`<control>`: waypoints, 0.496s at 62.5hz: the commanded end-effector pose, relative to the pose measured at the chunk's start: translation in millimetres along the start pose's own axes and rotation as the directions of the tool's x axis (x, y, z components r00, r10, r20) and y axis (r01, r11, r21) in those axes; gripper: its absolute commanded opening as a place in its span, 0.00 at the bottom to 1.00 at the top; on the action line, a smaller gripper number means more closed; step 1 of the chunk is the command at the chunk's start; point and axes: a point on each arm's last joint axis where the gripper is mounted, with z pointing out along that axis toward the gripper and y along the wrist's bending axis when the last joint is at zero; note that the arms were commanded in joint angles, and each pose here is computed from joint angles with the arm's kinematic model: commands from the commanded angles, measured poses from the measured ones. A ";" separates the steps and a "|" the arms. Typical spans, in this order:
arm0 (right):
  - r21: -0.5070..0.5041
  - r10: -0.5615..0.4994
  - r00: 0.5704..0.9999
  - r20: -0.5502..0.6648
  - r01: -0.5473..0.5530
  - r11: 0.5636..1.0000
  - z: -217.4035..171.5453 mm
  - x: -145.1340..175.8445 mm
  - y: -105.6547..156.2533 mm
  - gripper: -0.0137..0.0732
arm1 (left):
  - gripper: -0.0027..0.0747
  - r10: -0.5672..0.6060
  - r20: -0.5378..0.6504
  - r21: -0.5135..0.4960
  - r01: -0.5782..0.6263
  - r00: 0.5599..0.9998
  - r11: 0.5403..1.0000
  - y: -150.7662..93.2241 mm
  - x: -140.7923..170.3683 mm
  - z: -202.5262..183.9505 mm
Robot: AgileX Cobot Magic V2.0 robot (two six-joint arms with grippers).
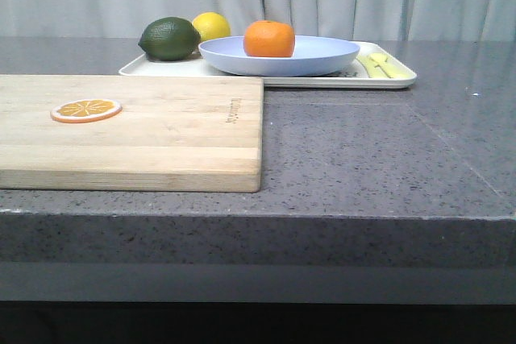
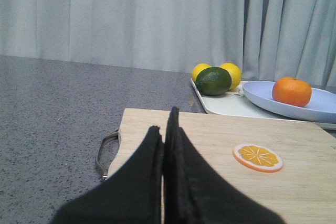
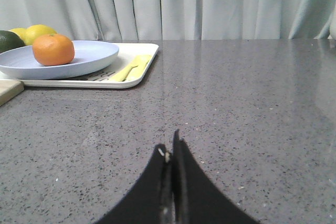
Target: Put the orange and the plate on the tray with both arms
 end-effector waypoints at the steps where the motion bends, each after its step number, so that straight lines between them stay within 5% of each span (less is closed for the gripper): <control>1: -0.008 0.011 0.992 0.128 -0.010 1.000 -3.1 -17.0 1.2 0.02 | 0.01 -0.007 0.076 0.006 0.007 0.997 1.000 0.4 -0.1 -1.3; 31: -0.008 0.011 0.992 0.128 -0.010 1.000 -3.1 -17.0 1.2 0.02 | 0.01 0.000 0.080 -0.033 0.003 0.997 0.999 2.5 -0.3 -1.3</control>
